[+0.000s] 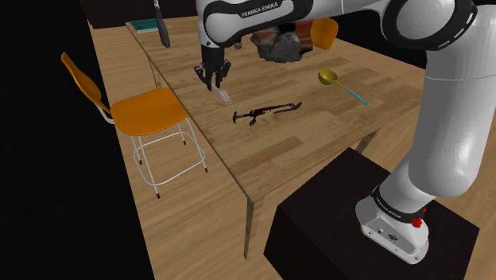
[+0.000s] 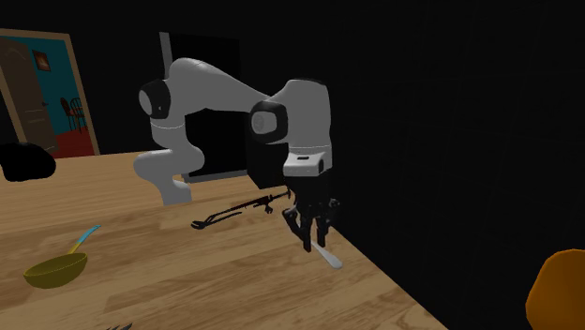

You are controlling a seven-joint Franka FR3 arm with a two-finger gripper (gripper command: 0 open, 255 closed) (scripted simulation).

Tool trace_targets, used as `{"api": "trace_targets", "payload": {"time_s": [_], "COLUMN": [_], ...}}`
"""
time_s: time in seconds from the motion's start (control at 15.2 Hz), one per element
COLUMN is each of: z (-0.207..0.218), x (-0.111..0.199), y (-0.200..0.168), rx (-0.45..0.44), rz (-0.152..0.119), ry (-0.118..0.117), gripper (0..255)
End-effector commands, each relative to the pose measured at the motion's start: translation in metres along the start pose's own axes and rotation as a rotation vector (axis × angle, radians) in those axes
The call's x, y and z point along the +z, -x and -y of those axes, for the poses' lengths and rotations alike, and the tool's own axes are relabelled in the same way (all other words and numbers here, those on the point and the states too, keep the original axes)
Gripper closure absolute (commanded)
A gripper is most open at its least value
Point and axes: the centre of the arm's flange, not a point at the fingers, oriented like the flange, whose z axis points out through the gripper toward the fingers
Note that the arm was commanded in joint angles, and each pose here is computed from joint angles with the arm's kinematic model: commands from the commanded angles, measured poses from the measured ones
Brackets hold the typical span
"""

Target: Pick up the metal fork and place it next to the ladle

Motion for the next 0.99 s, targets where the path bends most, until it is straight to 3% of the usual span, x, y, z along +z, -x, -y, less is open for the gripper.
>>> {"api": "trace_targets", "payload": {"time_s": [0.0,0.92], "z": [0.001,0.0], "x": [-0.011,-0.084], "y": [-0.002,-0.012], "rx": [0.0,0.0], "rz": [0.0,0.0], "ry": [0.0,0.0], "gripper": [255,255]}}
